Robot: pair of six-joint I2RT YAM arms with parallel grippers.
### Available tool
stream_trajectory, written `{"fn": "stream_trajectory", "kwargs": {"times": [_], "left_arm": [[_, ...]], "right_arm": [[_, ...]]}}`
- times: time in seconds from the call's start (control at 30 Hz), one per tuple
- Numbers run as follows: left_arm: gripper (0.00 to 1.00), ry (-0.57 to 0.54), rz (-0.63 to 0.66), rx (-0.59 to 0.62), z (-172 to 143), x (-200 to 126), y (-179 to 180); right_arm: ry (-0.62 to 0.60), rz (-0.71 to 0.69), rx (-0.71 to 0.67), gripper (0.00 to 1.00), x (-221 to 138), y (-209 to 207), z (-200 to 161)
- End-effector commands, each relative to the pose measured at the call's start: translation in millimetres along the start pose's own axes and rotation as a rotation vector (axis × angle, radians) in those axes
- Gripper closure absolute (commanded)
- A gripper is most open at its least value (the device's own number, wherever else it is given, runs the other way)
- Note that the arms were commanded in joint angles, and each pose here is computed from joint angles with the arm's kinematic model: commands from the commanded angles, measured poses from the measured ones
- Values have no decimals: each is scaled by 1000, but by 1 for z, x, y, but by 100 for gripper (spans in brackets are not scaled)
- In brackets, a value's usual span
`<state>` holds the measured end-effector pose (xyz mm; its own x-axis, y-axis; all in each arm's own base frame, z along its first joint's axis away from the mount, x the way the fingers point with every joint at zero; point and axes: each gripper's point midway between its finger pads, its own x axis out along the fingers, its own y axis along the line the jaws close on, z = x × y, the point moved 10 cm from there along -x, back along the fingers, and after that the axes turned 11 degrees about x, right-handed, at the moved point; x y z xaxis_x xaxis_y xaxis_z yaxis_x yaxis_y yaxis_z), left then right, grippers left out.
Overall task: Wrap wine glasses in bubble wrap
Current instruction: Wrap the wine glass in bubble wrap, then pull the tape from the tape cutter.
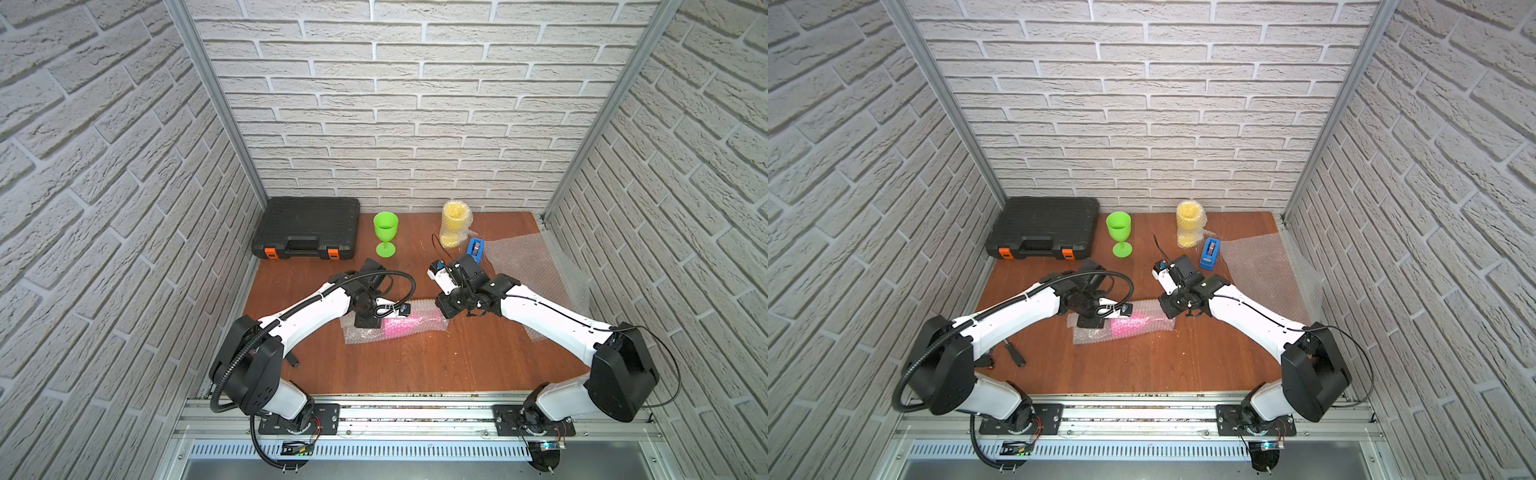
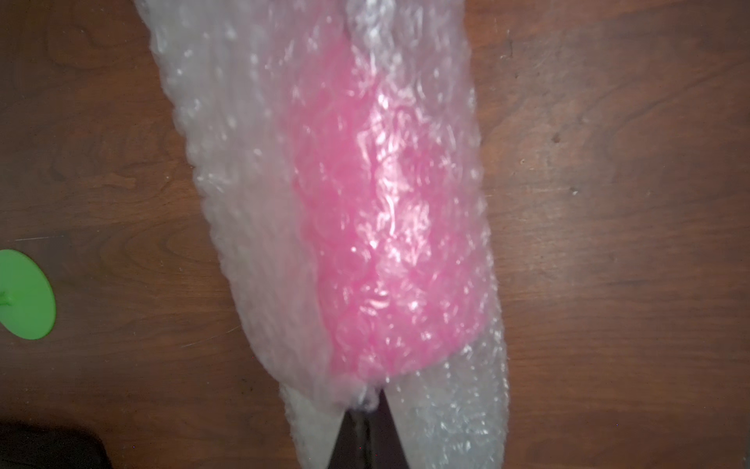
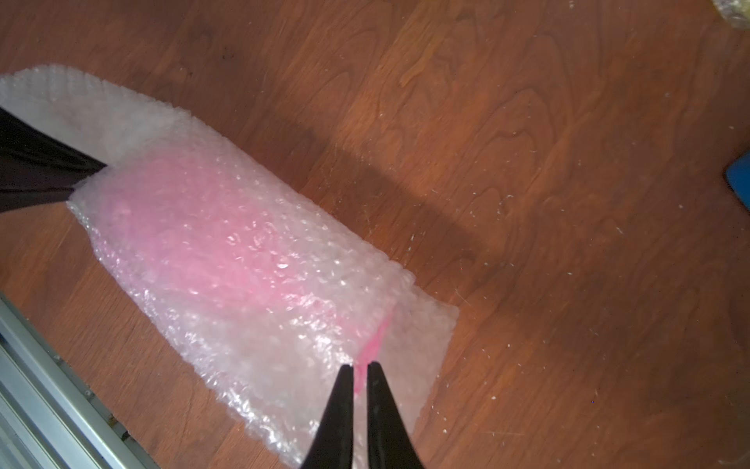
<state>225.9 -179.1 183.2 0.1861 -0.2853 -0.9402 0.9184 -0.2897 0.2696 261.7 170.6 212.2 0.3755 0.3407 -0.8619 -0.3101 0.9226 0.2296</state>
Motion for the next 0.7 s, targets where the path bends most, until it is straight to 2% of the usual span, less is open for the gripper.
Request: {"fn": "stream_trajectory", "kwargs": {"times": [0.0, 0.17, 0.33, 0.5, 0.67], "left_arm": [[100, 25, 21, 21, -1, 0, -5], [100, 36, 55, 37, 2, -1, -7], [100, 47, 56, 47, 2, 0, -9], [100, 57, 50, 52, 2, 1, -10], [100, 56, 45, 54, 3, 2, -11]], "right_arm": [[-60, -47, 122, 92, -16, -12, 15], [-66, -78, 318, 93, -21, -44, 35], [-103, 39, 560, 93, -14, -96, 57], [-130, 220, 788, 87, 6, -156, 80], [-151, 247, 902, 84, 22, -206, 95]]}}
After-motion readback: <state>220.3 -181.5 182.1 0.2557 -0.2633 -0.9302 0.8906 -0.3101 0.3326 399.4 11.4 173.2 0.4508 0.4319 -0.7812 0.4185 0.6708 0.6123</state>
